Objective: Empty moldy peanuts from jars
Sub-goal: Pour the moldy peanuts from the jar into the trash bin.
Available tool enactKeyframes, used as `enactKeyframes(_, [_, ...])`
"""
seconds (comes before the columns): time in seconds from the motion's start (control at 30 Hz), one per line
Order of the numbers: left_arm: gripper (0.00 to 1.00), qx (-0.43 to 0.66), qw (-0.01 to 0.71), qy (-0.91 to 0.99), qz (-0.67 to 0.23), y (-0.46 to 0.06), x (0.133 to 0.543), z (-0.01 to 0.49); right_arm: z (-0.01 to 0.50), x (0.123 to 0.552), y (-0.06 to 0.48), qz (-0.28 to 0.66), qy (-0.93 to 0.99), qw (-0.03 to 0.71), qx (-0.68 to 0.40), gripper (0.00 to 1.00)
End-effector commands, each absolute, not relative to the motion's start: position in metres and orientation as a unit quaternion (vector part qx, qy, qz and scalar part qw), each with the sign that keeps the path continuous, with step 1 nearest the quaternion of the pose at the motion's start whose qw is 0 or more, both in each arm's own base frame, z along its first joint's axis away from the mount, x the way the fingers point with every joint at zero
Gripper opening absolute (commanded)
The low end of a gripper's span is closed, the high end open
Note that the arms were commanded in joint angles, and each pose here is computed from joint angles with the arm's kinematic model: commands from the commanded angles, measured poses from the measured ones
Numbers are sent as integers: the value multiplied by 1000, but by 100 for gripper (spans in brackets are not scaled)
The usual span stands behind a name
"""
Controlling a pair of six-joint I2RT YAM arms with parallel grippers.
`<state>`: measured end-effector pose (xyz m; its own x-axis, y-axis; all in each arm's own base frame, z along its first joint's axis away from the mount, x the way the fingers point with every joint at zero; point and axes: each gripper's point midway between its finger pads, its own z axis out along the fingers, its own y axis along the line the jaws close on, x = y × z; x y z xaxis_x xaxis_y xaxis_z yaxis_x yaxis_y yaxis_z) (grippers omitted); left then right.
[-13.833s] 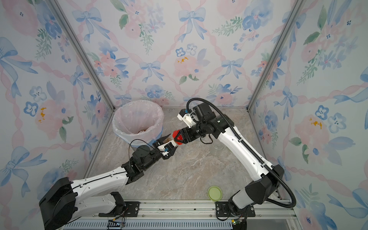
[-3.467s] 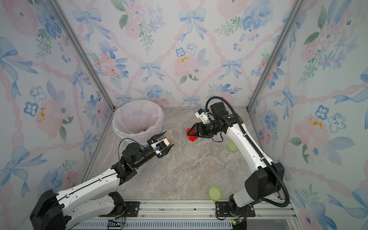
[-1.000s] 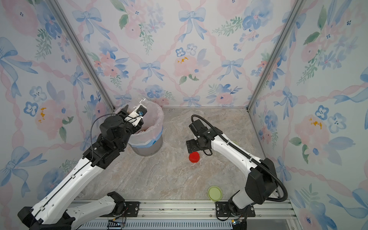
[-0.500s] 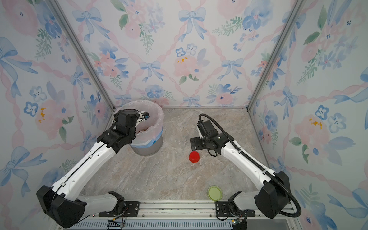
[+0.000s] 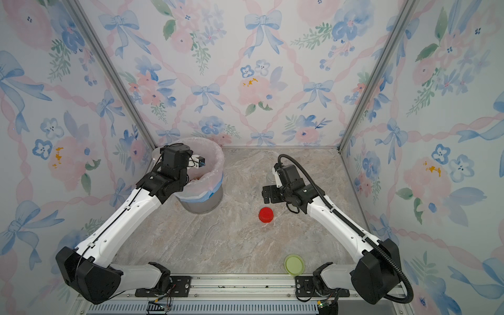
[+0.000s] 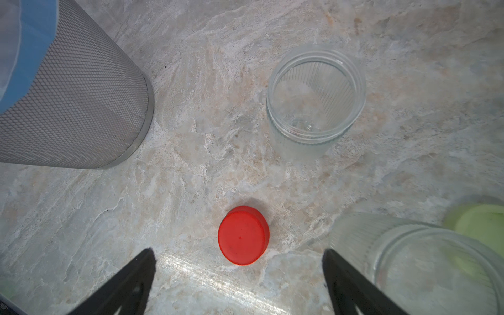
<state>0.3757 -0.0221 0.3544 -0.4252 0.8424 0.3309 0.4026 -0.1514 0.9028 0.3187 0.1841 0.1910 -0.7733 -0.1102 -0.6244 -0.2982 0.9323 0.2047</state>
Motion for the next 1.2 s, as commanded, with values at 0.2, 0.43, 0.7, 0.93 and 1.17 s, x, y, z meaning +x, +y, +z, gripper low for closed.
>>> enactKeyframes(0.2, [1,579,177,567,559,-43,378,355,197,326,184,160,920,339,-113,98])
enactKeyframes(0.43, [0,577,167,577,553,-36,375,346,191,329,186,158,923,331,-114,98])
enactKeyframes(0.7, [0,581,140,592,541,-28,365,318,196,330,184,160,919,342,-110,98])
enactKeyframes(0.93, [0,574,136,599,541,-20,362,323,204,332,185,169,913,357,-106,98])
enactKeyframes(1.17, [0,527,188,627,542,-22,362,352,206,334,188,168,913,355,-107,98])
